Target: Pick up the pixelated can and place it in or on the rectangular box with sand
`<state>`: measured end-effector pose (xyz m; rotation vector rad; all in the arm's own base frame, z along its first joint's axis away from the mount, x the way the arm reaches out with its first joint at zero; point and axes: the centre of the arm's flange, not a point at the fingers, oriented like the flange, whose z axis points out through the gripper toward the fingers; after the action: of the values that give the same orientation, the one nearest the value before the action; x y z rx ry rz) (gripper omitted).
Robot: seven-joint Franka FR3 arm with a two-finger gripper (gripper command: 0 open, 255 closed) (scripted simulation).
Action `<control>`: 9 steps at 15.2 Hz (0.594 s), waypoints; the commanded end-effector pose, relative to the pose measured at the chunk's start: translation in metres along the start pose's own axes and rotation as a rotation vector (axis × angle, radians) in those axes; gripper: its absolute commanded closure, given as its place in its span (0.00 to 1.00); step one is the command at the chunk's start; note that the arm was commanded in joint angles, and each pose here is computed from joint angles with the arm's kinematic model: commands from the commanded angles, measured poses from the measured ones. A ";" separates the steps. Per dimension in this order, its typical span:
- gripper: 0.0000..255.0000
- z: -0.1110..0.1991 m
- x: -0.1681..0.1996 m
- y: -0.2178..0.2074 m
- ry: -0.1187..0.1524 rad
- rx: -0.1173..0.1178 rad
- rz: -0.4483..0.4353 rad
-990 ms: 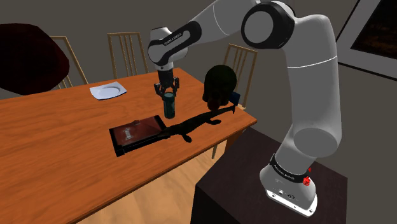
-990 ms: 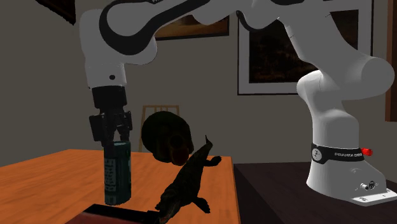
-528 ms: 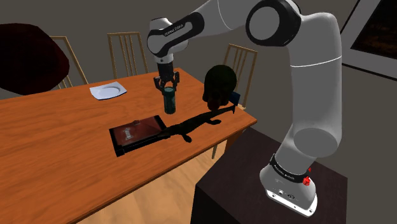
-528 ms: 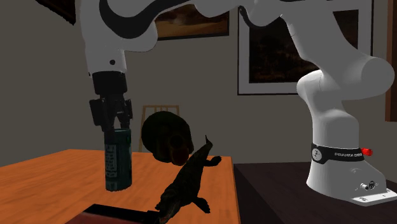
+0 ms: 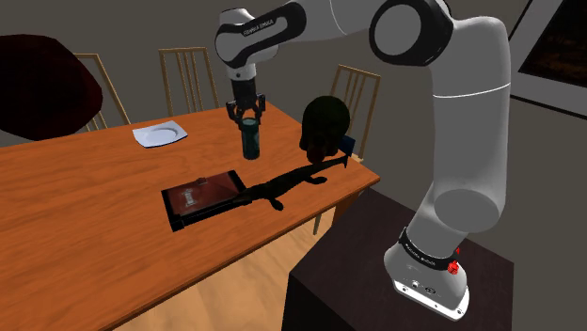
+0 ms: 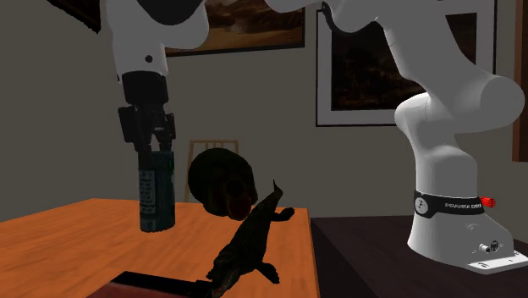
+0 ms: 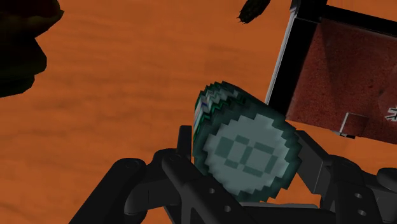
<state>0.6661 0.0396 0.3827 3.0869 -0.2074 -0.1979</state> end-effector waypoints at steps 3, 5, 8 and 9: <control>1.00 -0.021 -0.003 0.001 0.000 0.000 0.000; 1.00 -0.032 -0.004 0.001 0.000 0.000 0.000; 1.00 -0.043 -0.011 -0.023 0.000 0.000 0.000; 1.00 -0.047 -0.013 -0.035 0.000 0.000 0.000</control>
<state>0.6625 0.0680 0.4247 3.0867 -0.2066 -0.1984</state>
